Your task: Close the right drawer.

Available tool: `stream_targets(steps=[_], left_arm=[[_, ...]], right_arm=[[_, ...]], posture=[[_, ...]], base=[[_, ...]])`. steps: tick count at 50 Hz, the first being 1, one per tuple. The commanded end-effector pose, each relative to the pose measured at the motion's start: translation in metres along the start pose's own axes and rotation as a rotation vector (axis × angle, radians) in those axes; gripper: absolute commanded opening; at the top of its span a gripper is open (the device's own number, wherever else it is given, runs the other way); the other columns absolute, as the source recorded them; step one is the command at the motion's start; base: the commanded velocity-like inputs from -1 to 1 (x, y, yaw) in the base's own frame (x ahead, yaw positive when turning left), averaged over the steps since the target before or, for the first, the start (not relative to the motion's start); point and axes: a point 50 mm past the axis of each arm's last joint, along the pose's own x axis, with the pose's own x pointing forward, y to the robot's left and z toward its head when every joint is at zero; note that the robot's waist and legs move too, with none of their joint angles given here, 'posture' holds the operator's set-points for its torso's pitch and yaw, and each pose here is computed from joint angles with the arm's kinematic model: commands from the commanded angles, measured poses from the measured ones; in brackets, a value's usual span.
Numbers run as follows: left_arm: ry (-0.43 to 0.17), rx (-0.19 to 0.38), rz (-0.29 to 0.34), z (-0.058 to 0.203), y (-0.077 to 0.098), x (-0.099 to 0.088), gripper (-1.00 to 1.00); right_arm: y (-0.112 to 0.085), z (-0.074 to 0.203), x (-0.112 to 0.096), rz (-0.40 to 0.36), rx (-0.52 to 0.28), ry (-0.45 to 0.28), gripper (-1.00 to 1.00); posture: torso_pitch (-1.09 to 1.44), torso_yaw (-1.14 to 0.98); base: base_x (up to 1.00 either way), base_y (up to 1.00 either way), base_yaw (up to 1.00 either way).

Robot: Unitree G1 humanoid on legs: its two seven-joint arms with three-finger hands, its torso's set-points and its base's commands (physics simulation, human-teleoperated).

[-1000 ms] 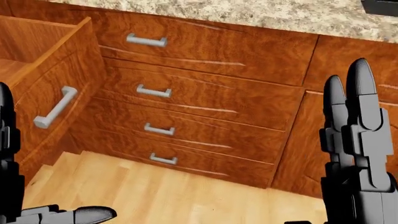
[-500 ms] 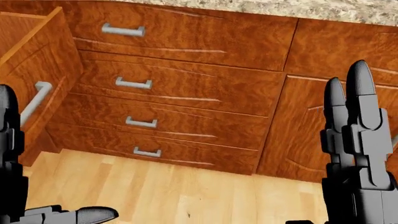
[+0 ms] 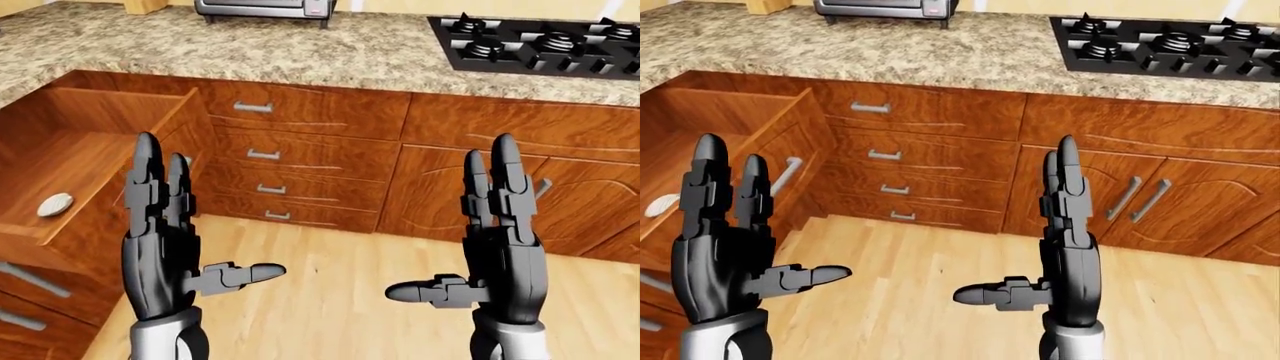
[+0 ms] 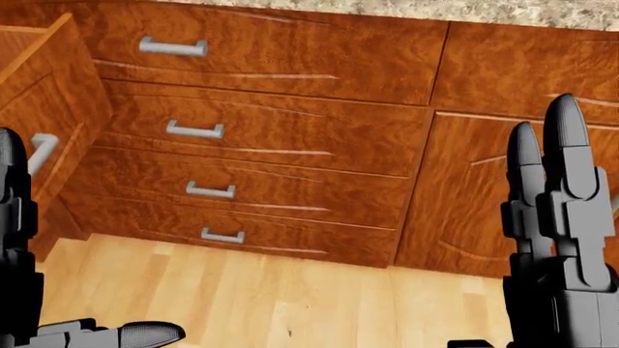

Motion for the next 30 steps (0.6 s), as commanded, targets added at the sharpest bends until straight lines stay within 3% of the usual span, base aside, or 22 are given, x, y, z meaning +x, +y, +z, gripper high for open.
stream_targets(steps=[1, 18, 30], left_arm=[[-0.075, -0.002, -0.005, 0.0126, -0.0009, 0.0015, 1.0], [-0.08, 0.0, -0.005, 0.0144, -0.0007, 0.0019, 1.0], [-0.078, -0.001, -0.007, 0.0138, -0.001, 0.0015, 1.0]], right_arm=[[-0.0003, 0.0118, 0.003, -0.004, -0.001, -0.072, 1.0], [0.0002, 0.0124, 0.0034, -0.002, -0.006, -0.07, 1.0], [0.0007, 0.0119, 0.0033, 0.001, -0.001, -0.066, 1.0]], posture=[[0.0, 0.0], [0.0, 0.0], [0.0, 0.0]], base=[[0.0, 0.0, 0.0], [0.0, 0.0, 0.0], [0.0, 0.32, 0.0]])
